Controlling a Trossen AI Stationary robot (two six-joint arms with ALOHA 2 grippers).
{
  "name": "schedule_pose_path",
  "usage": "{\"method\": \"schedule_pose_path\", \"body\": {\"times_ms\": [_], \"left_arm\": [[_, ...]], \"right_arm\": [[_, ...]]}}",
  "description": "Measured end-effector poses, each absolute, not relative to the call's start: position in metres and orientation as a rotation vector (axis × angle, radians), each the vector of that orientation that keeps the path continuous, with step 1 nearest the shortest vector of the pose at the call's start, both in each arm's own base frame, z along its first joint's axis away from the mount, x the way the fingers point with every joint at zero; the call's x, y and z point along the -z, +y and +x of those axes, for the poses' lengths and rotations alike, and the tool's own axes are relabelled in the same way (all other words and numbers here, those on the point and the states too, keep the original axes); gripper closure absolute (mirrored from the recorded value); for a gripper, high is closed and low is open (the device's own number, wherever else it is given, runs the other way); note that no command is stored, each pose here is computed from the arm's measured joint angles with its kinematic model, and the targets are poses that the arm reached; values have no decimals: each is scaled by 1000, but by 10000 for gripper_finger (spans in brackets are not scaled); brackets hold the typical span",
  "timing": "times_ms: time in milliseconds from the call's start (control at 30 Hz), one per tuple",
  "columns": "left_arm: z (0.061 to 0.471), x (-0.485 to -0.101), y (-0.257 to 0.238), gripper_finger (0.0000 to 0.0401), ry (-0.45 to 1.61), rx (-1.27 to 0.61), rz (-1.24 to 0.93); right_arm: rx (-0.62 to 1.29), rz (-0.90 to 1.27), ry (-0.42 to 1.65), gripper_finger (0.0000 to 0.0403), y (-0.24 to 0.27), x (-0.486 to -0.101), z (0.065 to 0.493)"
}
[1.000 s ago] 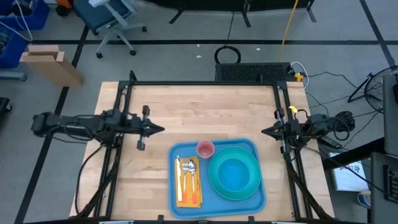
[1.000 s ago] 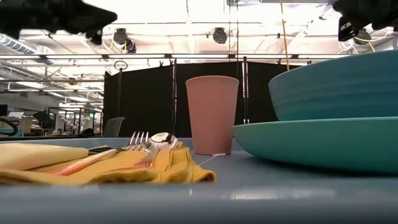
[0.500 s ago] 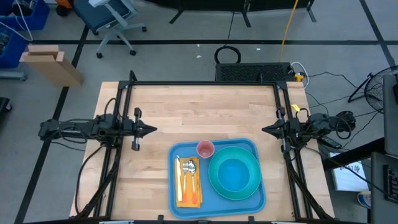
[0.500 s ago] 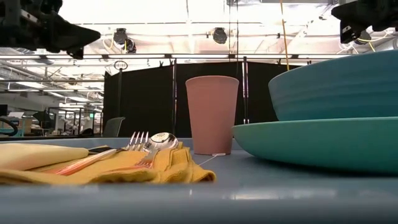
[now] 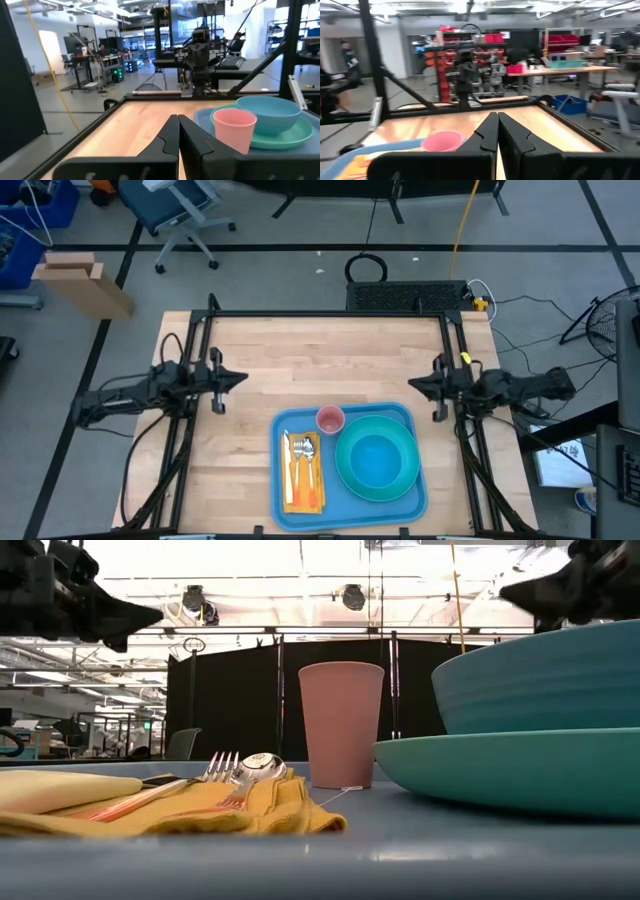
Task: Set up tray
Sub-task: Return to Home Position
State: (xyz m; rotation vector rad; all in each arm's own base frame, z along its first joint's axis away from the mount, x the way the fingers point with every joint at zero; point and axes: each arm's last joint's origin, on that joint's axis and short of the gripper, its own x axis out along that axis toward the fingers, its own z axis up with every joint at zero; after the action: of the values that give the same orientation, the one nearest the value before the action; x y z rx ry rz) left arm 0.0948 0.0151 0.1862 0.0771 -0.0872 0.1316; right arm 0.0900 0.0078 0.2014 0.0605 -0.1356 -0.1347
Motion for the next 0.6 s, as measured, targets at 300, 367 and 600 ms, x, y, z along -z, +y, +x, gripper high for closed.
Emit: {"method": "schedule_pose_path", "body": {"times_ms": [300,367,600], "left_arm": [[94,-178,26,400,-64,-167,44],[94,-174,28,400,-52,-169,37],[94,-170,29,401,-28,-118,63]], "right_arm": [[305,20,-129,403,-9,-195,92],[284,47,-126,403,-12,-194,92],[248,41,-108,403,-15,-179,96]]}}
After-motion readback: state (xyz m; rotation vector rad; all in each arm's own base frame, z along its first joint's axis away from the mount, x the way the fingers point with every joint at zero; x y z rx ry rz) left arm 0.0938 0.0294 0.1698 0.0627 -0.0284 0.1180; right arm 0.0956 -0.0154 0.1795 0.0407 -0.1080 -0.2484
